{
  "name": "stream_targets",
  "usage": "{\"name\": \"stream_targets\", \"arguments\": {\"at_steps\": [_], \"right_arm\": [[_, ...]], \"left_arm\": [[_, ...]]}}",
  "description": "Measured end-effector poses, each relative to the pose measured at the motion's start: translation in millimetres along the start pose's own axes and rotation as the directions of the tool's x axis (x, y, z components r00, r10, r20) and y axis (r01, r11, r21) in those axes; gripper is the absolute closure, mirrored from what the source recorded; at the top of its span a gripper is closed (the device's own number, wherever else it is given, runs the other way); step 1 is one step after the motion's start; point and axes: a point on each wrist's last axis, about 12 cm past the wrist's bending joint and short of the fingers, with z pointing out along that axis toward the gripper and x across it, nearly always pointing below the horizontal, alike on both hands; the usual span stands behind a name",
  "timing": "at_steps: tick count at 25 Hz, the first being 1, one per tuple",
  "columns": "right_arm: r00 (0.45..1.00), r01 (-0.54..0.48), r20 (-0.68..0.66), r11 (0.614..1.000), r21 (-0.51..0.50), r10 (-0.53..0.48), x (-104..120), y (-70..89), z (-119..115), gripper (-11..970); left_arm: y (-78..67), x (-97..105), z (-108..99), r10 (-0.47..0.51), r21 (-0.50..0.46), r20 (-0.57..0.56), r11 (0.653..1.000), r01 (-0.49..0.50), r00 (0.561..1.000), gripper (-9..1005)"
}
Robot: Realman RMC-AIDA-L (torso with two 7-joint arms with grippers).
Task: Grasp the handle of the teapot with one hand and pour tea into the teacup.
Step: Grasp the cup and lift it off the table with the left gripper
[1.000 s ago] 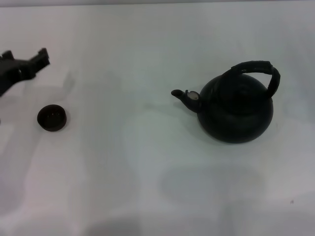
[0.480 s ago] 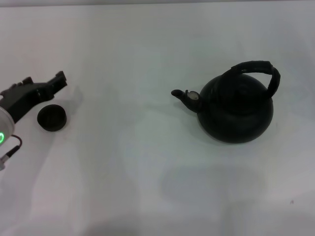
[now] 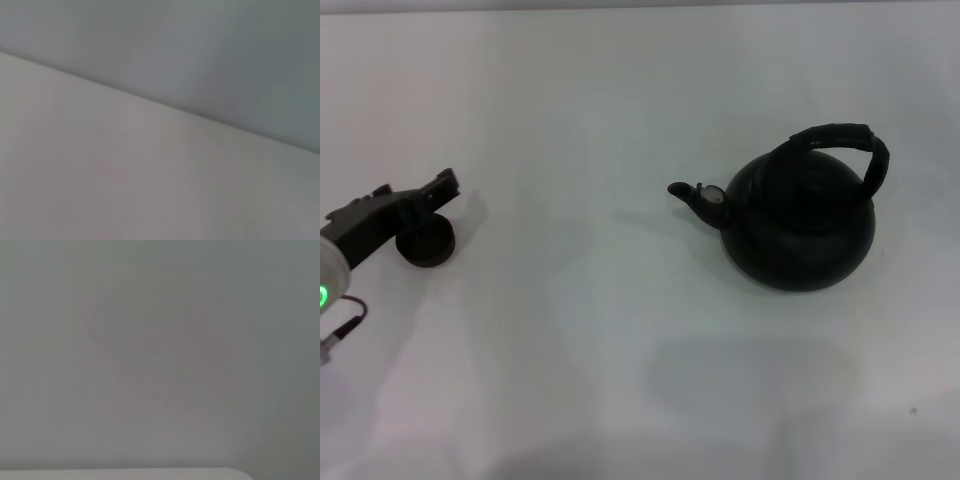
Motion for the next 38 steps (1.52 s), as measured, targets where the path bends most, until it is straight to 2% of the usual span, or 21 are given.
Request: {"name": "stream_targets", "arguments": {"at_steps": [4, 9, 12, 13, 15, 16, 19, 24, 25, 26, 28, 31, 34, 36, 38], "right_arm": [[1.000, 0.012, -0.006, 1.000, 0.001, -0.012, -1.9, 0.9, 3.5, 115], [1.000, 0.020, -0.006, 1.000, -0.001, -0.020, -2.5, 2.2, 4.6, 114], [1.000, 0.019, -0.013, 1.000, 0.003, -0.019, -1.5, 1.9, 4.3, 114], [1.000, 0.019, -0.016, 1.000, 0.005, -0.019, -1.0, 1.6, 4.1, 114], [1.000, 0.017, -0.018, 1.000, 0.008, -0.016, -0.3, 1.1, 3.5, 114], [1.000, 0.015, -0.019, 1.000, 0.009, -0.015, 0.2, 1.0, 3.0, 114], [1.000, 0.011, -0.024, 1.000, 0.011, -0.011, 2.1, 1.1, 1.5, 114], [1.000, 0.004, -0.028, 1.000, 0.009, -0.004, 3.3, 2.5, 1.2, 115], [1.000, 0.004, -0.027, 1.000, 0.009, -0.004, 2.9, 2.9, 1.6, 115], [1.000, 0.005, -0.025, 1.000, 0.008, -0.005, 2.1, 3.2, 2.4, 115], [1.000, 0.008, -0.020, 1.000, 0.007, -0.008, 0.4, 3.2, 3.7, 115], [1.000, 0.010, -0.009, 1.000, 0.004, -0.010, -3.0, 4.2, 6.5, 115], [1.000, 0.011, 0.001, 1.000, -0.001, -0.011, -6.5, 6.0, 9.7, 115], [1.000, 0.012, 0.004, 1.000, -0.002, -0.012, -7.6, 6.5, 10.5, 115], [1.000, 0.011, 0.005, 1.000, -0.003, -0.011, -7.6, 6.7, 10.5, 115]], "left_arm": [[8.4, -7.1, 0.4, -0.004, -0.028, -0.020, 1.000, 0.003, 1.000, 125], [13.9, -26.6, 7.2, -0.008, -0.015, -0.093, 1.000, 0.006, 0.996, 125], [10.5, -44.3, 13.1, 0.005, 0.021, -0.167, 1.000, -0.001, 0.986, 126], [10.5, -44.3, 13.1, 0.005, 0.021, -0.167, 1.000, -0.001, 0.986, 126], [5.0, -66.9, 17.5, 0.024, 0.065, -0.253, 0.998, -0.008, 0.967, 126], [4.4, -70.1, 17.5, 0.026, 0.071, -0.267, 0.997, -0.007, 0.963, 126], [6.2, -91.7, 10.5, 0.021, 0.088, -0.311, 0.996, 0.007, 0.950, 126], [30.6, -121.6, -16.8, -0.017, 0.027, -0.280, 0.999, 0.026, 0.960, 126], [36.3, -129.8, -23.5, -0.007, 0.017, -0.265, 1.000, 0.012, 0.964, 126], [40.5, -141.5, -29.2, 0.048, 0.028, -0.266, 0.999, -0.042, 0.963, 126], [41.4, -150.2, -29.7, 0.104, 0.046, -0.280, 0.994, -0.095, 0.954, 125], [38.4, -167.3, -23.6, 0.246, 0.100, -0.355, 0.969, -0.225, 0.902, 126], [29.1, -178.1, -14.2, 0.405, 0.177, -0.435, 0.914, -0.365, 0.804, 130], [20.9, -180.6, -7.5, 0.509, 0.235, -0.482, 0.859, -0.455, 0.713, 132], [11.7, -179.3, -2.8, 0.619, 0.317, -0.506, 0.782, -0.537, 0.601, 133]]}}
